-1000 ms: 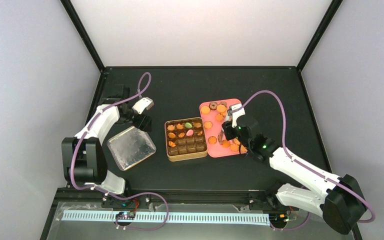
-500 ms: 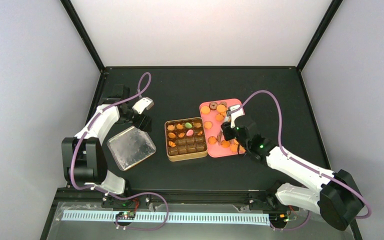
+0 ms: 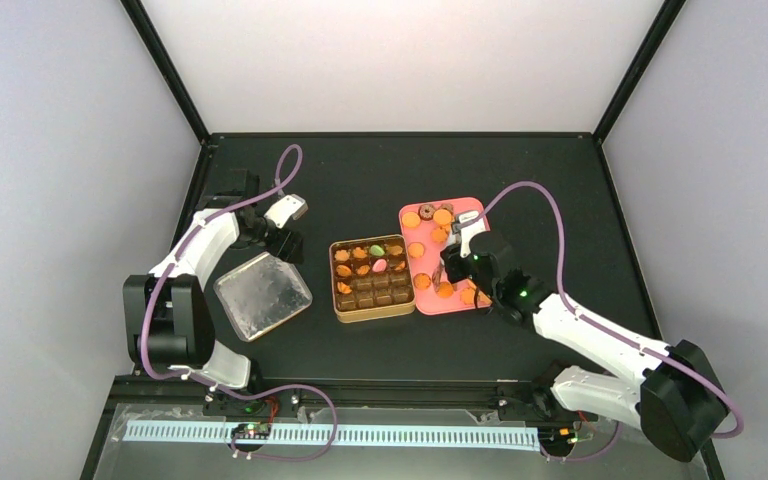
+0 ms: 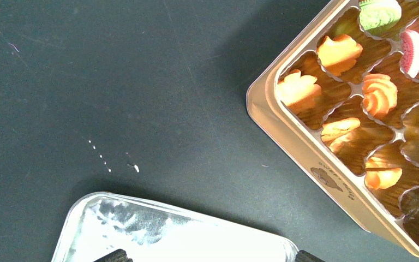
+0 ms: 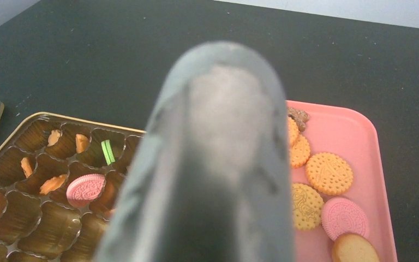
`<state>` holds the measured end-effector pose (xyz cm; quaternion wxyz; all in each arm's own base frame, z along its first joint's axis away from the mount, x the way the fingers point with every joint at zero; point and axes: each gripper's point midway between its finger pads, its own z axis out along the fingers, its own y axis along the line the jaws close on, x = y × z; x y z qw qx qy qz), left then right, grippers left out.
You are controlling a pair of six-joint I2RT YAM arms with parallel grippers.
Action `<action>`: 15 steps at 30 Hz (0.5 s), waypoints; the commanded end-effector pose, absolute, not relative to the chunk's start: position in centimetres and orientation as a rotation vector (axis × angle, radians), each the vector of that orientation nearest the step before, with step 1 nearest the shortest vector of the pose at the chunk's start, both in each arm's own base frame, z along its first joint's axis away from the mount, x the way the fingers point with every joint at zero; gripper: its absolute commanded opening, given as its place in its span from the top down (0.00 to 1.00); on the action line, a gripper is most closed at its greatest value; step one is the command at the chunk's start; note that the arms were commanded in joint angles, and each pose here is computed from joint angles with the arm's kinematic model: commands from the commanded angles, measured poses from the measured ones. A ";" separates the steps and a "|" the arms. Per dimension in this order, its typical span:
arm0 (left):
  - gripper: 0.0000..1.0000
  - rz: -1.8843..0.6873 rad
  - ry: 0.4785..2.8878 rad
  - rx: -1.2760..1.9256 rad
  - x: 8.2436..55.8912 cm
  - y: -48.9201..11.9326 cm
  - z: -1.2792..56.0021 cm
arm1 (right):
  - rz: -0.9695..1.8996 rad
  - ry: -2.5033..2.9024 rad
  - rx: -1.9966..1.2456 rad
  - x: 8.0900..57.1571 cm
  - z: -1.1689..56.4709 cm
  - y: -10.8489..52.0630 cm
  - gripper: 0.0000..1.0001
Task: Pack the cookies
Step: Pick up the fake cookies from the plate.
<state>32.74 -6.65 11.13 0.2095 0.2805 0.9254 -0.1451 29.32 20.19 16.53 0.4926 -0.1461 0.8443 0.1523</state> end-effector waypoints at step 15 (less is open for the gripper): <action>0.20 -0.371 2.561 0.756 33.3 -6.1 11.6 | 0.361 1.927 -0.381 29.3 24.6 20.8 0.79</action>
